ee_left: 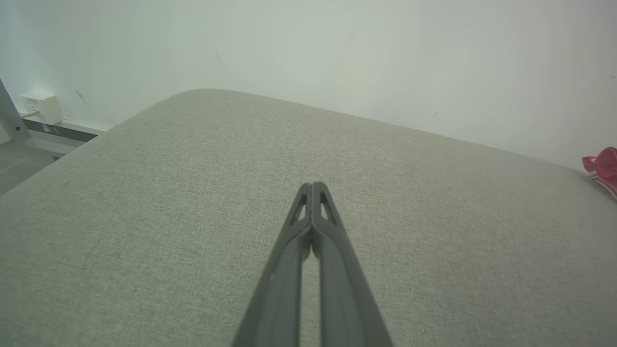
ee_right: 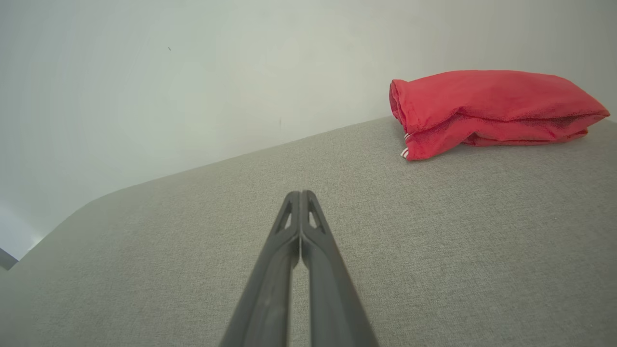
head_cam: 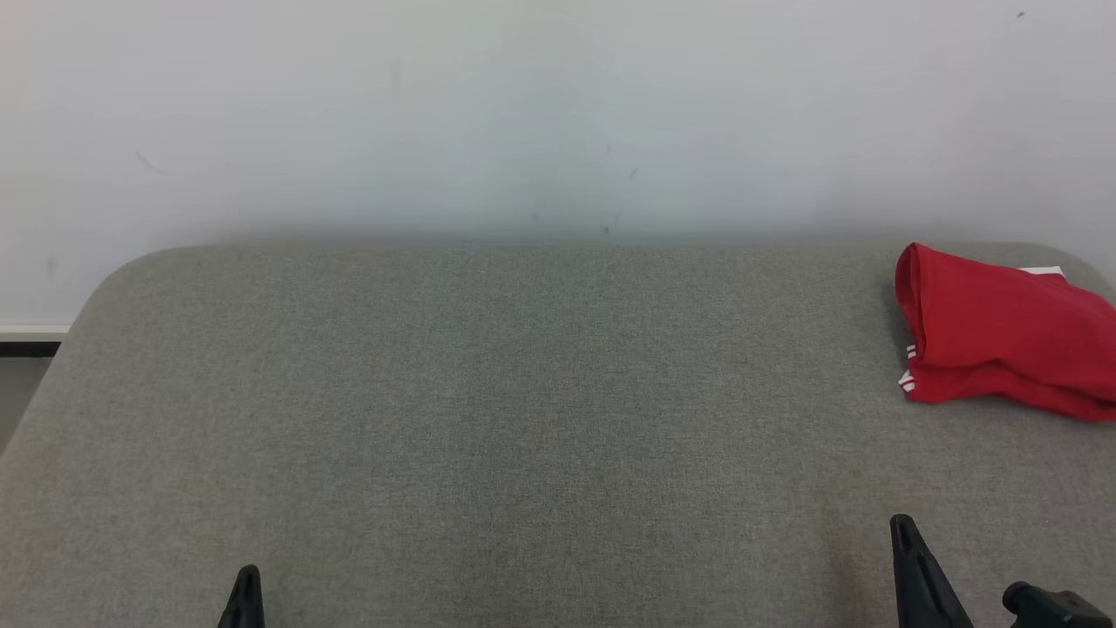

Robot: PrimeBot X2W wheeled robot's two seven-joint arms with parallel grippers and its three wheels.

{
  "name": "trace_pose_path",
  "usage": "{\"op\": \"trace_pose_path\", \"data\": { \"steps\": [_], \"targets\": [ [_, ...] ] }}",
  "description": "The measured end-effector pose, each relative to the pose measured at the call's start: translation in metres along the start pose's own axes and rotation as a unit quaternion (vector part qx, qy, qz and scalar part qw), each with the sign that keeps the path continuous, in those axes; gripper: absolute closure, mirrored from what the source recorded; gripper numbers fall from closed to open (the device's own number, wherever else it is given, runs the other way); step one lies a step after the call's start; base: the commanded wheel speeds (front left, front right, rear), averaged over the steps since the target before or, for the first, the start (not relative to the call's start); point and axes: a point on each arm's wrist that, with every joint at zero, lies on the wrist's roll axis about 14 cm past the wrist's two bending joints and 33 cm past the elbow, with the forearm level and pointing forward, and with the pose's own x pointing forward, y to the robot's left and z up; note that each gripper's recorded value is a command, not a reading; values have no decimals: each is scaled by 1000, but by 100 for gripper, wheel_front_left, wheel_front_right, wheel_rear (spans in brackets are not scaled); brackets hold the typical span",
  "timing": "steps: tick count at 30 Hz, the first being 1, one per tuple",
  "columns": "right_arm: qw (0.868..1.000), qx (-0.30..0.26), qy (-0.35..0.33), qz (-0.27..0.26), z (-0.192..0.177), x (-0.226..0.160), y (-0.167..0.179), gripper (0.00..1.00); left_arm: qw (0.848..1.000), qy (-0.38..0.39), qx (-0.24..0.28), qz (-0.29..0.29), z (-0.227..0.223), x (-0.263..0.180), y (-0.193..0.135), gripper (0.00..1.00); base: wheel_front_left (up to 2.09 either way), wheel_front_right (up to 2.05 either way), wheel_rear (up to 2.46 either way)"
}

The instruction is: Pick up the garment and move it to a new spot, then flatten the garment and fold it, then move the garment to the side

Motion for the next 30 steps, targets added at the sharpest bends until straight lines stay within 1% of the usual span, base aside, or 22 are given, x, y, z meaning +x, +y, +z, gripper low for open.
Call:
{"op": "trace_pose_path", "data": {
  "steps": [7, 14, 27, 30],
  "targets": [
    [998, 63, -2, -8, 2, 5, -3, 100, 998, 4, -65, 12, 0, 4, 1, 100, 0, 0, 0],
    [993, 120, -3, -15, 3, 9, -6, 100, 992, 8, -125, 20, 1, 8, 3, 100, 0, 0, 0],
    [977, 212, -6, -25, 5, 15, -11, 100, 975, 10, -223, 25, 4, 16, 1, 100, 0, 0, 0],
    [971, 238, -8, -26, 7, 17, -12, 100, 968, 12, -251, 27, 4, 18, 1, 100, 0, 0, 0]
  ]
}}
